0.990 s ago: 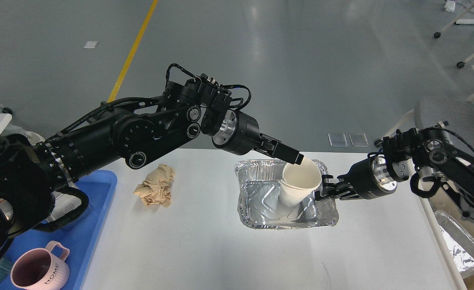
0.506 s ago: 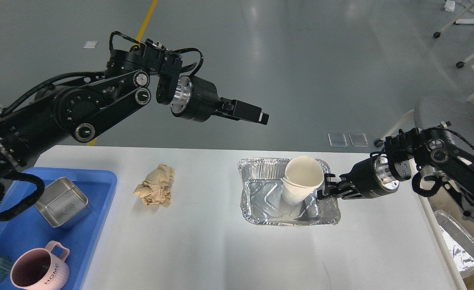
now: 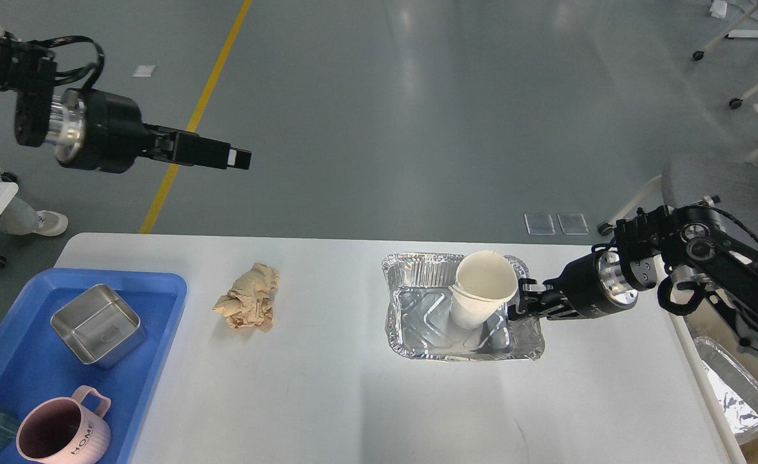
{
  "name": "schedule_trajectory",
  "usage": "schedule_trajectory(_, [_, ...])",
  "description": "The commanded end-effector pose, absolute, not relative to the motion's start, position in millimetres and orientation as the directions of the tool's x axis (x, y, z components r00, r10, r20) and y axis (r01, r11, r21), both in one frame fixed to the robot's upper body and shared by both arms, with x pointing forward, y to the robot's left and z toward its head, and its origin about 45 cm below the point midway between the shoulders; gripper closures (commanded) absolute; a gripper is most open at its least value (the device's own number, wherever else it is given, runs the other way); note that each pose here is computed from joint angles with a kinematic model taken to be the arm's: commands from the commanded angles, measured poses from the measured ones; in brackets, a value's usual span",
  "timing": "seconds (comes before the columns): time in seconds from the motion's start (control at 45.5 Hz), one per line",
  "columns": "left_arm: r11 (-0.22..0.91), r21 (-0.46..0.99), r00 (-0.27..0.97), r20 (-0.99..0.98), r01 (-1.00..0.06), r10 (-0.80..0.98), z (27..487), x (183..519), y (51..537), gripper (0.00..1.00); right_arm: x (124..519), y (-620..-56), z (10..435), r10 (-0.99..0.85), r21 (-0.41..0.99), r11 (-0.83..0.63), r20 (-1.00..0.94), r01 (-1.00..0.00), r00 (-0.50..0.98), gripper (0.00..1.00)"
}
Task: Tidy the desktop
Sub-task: 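Lower the left gripper to the crumpled tan napkin and grasp it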
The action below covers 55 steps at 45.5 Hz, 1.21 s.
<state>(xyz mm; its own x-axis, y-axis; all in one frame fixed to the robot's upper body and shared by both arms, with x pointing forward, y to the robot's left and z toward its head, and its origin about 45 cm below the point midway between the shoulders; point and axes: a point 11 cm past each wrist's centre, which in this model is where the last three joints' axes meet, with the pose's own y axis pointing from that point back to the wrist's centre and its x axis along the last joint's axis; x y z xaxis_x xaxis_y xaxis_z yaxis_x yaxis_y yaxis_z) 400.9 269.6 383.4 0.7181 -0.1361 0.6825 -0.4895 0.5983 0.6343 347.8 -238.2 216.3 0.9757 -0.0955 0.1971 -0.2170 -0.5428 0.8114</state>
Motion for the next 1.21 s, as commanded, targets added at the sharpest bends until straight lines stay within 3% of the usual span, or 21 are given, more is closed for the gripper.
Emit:
schedule_trajectory(0.0, [0.553, 0.604, 0.703, 0.71, -0.573, -0.047, 409, 392, 316, 0.04, 348, -240, 217, -0.099, 0.811, -0.542, 0.199, -0.221, 0.975, 1.0])
schedule_trajectory(0.396, [0.345, 0.593, 0.647, 0.76, -0.728, 0.06, 453, 346, 421, 0.04, 348, -239, 213, -0.104, 0.812, -0.542, 0.19, -0.216, 0.976, 1.0])
schedule_trajectory(0.814, [0.271, 0.599, 0.639, 0.764, -0.754, 0.088, 460, 326, 450, 0.04, 347, -240, 211, -0.107, 0.812, -0.543, 0.185, -0.213, 0.977, 1.0])
schedule_trajectory(1.056, [0.287, 0.632, 0.675, 0.734, -0.72, 0.076, 421, 337, 440, 0.04, 347, -239, 211, -0.106, 0.812, -0.543, 0.185, -0.213, 0.977, 1.0])
schedule_trajectory(1.188, [0.302, 0.676, 0.719, 0.694, -0.673, 0.049, 336, 351, 420, 0.04, 348, -240, 211, -0.112, 0.813, -0.541, 0.184, -0.215, 0.977, 1.0])
